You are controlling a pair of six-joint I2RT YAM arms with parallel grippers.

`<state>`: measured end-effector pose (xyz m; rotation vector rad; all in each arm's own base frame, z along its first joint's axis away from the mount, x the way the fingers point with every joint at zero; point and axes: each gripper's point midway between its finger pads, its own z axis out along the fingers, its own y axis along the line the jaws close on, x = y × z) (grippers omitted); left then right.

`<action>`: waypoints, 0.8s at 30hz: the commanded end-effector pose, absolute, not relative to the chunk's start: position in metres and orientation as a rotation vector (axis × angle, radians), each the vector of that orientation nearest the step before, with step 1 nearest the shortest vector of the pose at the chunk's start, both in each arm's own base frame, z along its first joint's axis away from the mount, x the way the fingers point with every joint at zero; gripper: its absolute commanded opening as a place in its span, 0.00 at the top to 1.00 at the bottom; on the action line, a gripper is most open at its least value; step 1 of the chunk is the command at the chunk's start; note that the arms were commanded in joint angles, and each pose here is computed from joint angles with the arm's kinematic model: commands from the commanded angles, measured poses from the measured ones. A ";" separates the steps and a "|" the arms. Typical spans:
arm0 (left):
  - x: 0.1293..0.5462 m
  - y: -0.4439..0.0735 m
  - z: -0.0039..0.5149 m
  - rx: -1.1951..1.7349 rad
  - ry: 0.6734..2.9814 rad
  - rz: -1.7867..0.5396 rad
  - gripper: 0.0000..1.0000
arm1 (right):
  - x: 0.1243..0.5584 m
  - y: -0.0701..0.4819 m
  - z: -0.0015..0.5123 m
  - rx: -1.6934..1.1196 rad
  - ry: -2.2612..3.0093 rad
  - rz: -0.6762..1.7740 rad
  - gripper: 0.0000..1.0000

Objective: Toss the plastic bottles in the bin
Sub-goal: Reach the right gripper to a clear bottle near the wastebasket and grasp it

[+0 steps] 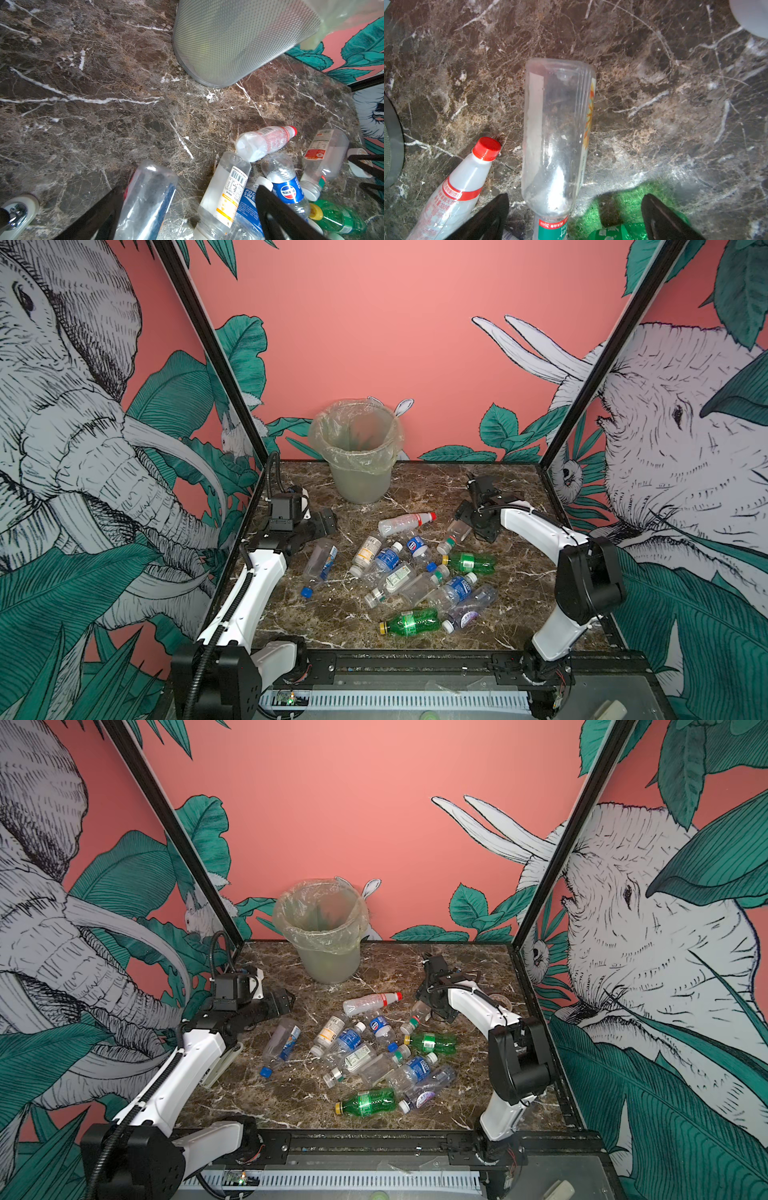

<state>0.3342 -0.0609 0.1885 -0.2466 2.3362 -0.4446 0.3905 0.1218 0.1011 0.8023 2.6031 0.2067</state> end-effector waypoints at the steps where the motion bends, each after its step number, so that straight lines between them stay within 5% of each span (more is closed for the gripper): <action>1: 0.334 -0.066 0.188 -0.260 2.329 -0.502 0.01 | 0.404 0.131 0.109 0.844 2.569 0.227 0.01; 24: 0.335 -0.065 0.175 -0.283 2.354 -0.498 0.01 | 0.424 0.141 0.068 0.901 2.595 0.174 0.10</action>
